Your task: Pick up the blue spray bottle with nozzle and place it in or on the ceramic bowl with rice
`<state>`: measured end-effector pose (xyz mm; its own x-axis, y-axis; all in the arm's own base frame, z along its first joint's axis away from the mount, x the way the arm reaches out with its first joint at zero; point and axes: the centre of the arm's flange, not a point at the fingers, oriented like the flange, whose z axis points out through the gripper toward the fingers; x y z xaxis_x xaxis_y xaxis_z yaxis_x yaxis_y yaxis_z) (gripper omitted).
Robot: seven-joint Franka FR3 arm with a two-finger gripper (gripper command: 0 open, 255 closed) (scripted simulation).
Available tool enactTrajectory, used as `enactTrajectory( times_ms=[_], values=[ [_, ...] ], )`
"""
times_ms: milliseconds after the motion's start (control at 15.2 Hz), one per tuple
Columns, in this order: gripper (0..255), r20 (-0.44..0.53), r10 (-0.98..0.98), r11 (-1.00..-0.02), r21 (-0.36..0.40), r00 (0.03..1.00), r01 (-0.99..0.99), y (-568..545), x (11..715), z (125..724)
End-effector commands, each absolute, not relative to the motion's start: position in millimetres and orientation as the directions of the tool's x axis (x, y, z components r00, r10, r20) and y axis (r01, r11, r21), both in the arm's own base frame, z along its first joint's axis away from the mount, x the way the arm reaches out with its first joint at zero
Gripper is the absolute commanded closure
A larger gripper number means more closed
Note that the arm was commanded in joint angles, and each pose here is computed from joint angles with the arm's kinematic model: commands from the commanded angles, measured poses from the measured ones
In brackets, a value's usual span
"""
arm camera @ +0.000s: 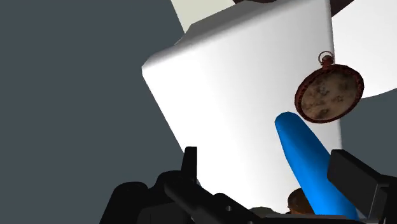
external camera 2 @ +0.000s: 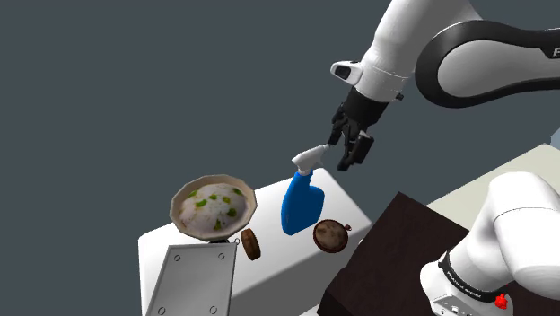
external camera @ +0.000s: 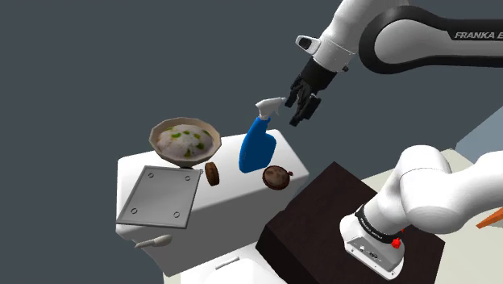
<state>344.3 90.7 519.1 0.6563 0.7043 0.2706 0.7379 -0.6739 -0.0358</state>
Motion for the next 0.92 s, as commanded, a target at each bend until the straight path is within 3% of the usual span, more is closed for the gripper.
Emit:
enactTrajectory(
  times_ms=[0, 330, 858],
  values=[
    [0, 0.329, 0.769, -0.571, -0.032, 0.548, 0.82, 108, 341, 516],
    [0, 0.451, 0.85, -0.305, 0.001, 0.272, 0.952, 146, 326, 510],
    [0, 0.451, 0.85, -0.305, 0.001, 0.272, 0.952, 163, 332, 475]
  ],
)
